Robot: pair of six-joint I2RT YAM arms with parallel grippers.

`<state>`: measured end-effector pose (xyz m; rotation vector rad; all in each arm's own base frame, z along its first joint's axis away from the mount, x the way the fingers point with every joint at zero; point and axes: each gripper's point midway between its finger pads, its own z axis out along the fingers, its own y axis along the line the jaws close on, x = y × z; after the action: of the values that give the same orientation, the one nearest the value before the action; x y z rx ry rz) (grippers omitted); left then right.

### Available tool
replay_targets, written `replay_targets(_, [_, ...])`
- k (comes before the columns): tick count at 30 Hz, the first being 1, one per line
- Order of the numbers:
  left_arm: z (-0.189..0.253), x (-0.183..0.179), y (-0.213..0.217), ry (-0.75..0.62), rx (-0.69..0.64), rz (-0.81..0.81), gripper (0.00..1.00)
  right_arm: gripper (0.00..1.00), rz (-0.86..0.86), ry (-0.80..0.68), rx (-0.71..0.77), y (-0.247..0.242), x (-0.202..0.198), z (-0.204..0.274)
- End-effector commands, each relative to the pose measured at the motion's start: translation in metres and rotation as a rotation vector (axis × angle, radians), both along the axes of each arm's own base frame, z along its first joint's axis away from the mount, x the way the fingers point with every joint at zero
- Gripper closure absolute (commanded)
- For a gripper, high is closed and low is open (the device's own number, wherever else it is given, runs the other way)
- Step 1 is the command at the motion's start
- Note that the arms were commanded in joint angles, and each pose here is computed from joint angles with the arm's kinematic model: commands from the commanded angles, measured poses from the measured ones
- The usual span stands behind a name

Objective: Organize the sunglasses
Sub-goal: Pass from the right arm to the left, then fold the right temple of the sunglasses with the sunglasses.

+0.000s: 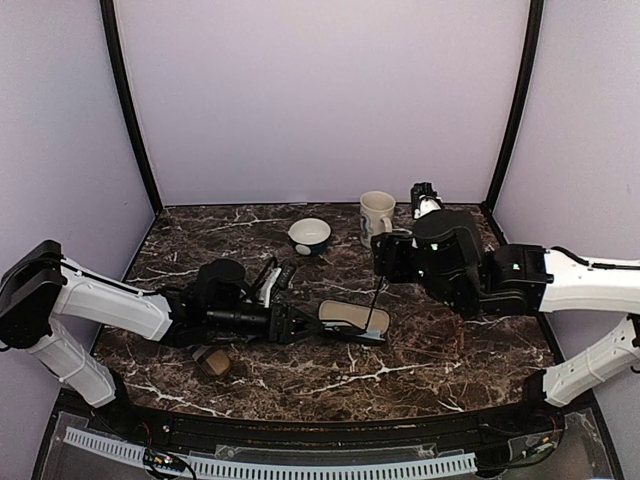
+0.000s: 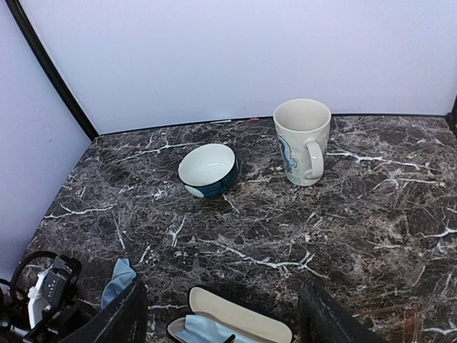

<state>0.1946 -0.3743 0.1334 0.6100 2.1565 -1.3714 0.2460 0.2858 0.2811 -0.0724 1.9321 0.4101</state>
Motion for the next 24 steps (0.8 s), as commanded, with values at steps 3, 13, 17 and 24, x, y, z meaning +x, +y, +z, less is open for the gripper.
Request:
replay_targets(3, [0.025,0.006,-0.003,-0.031,-0.051,0.013,0.90,0.27,0.050,0.090,0.042,0.003,-0.005,-0.020])
replay_targets(13, [0.024,0.006,-0.004,-0.020,-0.049,0.010,0.94,0.28,0.085,0.154,-0.014,0.021,-0.005,-0.052])
replay_targets(17, [0.025,0.006,-0.004,-0.019,-0.050,0.009,0.98,0.28,0.102,0.155,-0.032,0.030,-0.003,-0.053])
replay_targets(24, [0.026,0.006,-0.003,-0.030,-0.044,0.014,1.00,0.29,0.119,0.160,-0.029,0.037,-0.002,-0.055])
